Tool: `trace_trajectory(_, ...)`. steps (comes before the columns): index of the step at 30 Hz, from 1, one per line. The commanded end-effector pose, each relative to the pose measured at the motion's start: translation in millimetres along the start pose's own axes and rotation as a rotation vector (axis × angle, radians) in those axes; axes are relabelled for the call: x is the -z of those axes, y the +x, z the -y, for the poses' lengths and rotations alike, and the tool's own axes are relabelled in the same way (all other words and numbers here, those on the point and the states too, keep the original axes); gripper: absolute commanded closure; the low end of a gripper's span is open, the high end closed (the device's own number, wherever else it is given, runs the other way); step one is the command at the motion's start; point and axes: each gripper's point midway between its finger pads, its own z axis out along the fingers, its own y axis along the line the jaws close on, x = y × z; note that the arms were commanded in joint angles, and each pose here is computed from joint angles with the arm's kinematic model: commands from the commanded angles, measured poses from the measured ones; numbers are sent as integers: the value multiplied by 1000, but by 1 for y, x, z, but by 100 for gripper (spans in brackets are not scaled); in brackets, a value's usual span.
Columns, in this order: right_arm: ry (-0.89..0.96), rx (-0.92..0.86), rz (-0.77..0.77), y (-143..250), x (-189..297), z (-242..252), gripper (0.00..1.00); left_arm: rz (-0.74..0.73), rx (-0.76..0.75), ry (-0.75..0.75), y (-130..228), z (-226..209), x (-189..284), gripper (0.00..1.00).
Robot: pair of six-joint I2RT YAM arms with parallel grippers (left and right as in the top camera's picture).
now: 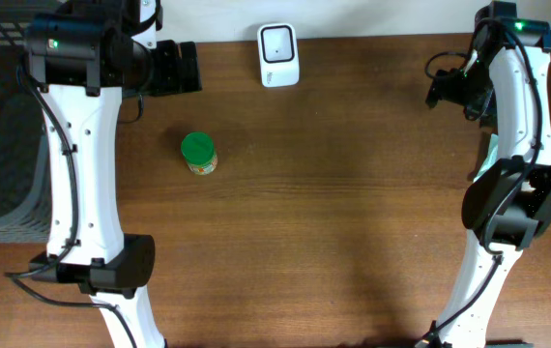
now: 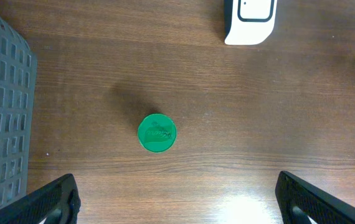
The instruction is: Scan the item barcode
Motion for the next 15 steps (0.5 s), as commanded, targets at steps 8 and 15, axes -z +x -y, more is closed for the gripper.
trace_trajectory(8, 7, -7, 35, -2, 15, 1, 1, 82, -22, 11, -18, 4, 3, 1)
trace_trajectory(15, 7, -7, 35, -2, 15, 1, 1, -200, -56, -84, 34, -19, -114, 1)
